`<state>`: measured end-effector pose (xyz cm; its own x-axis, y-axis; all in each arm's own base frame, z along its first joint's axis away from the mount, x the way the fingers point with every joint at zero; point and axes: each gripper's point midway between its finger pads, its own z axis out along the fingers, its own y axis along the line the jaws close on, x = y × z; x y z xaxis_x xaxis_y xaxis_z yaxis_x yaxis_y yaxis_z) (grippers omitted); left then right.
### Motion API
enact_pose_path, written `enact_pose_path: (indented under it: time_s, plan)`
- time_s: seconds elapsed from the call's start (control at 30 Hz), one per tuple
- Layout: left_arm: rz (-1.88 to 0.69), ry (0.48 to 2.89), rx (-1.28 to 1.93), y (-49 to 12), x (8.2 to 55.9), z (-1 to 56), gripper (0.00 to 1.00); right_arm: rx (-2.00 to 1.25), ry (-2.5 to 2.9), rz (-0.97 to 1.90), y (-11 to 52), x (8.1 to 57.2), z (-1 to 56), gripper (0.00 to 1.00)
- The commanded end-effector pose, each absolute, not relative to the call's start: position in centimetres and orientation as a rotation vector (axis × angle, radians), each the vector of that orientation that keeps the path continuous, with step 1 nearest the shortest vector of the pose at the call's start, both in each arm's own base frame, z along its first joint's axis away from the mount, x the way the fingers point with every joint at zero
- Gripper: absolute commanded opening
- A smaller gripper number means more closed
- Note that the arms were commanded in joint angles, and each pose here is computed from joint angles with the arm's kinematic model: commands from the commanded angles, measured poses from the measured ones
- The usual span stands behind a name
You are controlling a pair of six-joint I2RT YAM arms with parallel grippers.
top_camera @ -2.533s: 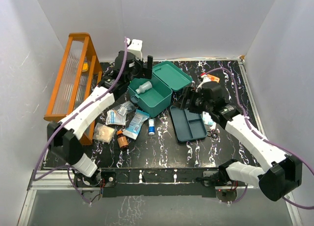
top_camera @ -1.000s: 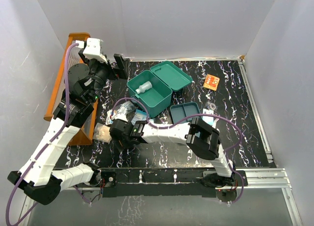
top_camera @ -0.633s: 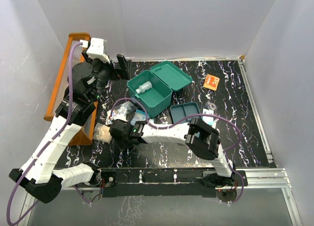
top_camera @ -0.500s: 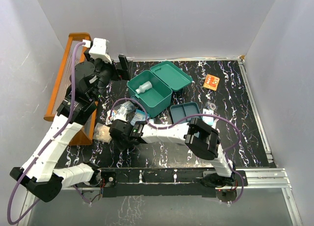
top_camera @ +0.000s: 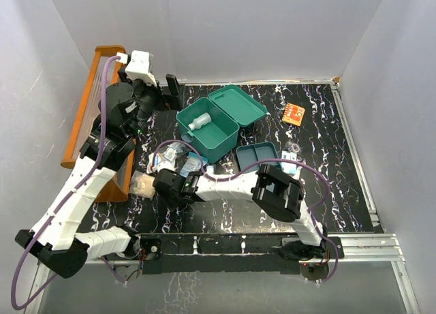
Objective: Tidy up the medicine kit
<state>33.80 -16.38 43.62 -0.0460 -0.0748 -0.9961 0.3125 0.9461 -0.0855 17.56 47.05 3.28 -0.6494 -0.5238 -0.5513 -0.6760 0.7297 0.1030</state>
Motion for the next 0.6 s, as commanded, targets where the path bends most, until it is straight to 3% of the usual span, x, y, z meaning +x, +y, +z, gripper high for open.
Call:
enact_pose_path:
  time_s: [0.0,0.27,0.57]
  plan:
    - [-0.316,1.555,0.154,-15.7,33.5,45.5,0.99,-0.93,2.295,0.457,47.3,18.8,6.8,0.36]
    - [-0.296,1.622,0.148,-15.6,33.7,44.2,0.99,-0.994,2.196,0.586,43.9,20.5,10.0,0.34]
    - [-0.223,1.601,0.323,-16.0,33.6,42.5,0.99,-1.053,2.075,1.041,40.1,19.0,15.9,0.34]
